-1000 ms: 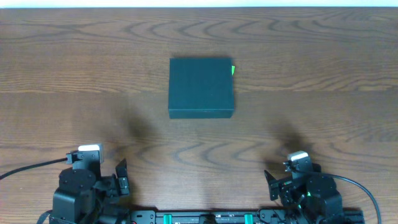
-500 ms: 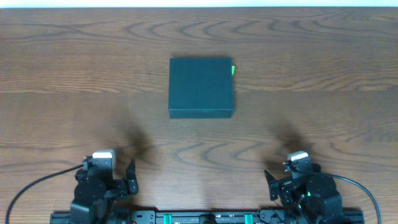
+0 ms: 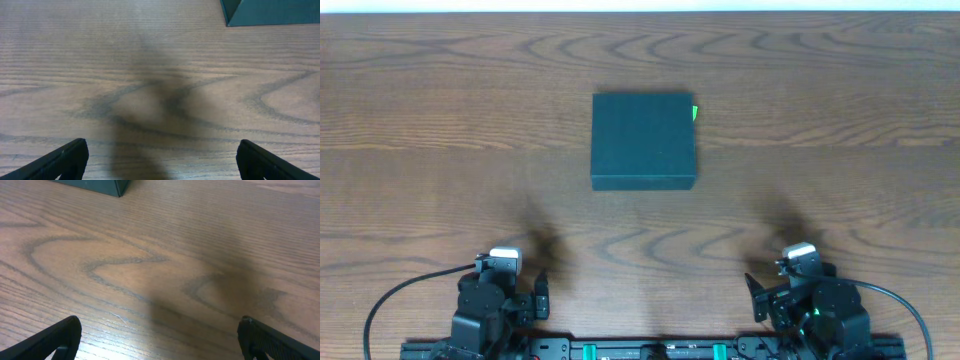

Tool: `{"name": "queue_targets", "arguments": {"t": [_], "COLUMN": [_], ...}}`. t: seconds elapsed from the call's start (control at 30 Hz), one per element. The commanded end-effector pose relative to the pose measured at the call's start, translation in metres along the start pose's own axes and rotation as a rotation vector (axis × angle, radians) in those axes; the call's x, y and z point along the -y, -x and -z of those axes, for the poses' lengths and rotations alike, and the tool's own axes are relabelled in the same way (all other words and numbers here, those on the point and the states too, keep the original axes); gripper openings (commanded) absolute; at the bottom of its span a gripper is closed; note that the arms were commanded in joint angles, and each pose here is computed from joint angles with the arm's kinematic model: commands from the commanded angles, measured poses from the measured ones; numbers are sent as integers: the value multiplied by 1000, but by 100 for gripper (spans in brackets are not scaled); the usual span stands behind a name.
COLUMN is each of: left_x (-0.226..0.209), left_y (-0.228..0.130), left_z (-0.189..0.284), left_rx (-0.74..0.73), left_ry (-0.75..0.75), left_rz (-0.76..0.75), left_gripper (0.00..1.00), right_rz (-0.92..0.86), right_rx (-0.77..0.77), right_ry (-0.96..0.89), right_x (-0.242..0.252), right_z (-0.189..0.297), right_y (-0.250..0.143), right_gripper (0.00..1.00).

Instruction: Pack container

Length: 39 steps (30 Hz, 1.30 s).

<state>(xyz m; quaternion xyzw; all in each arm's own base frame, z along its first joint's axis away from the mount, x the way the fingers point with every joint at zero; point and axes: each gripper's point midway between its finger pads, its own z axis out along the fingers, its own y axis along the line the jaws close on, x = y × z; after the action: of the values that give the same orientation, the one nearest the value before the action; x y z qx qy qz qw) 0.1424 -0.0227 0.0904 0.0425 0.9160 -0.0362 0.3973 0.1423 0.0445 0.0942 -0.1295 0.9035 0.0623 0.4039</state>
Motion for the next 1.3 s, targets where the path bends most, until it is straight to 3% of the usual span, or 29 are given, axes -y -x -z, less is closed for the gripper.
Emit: {"name": "queue_targets", "arguments": {"t": [0.0, 1.27], "left_x": [0, -1], "left_y": [-15, -15], "left_z": [-6, -7], "left_rx": [-48, -49], "left_ry": [-2, 2], "left_rz": [-26, -43], "left_gripper": [95, 95], "right_rz": [7, 6], "right_rx": [0, 0], "right_ry": [-1, -1], "right_x": [0, 0], "right_z": [0, 0], "right_y": [-2, -2], "right_gripper": [99, 99]}}
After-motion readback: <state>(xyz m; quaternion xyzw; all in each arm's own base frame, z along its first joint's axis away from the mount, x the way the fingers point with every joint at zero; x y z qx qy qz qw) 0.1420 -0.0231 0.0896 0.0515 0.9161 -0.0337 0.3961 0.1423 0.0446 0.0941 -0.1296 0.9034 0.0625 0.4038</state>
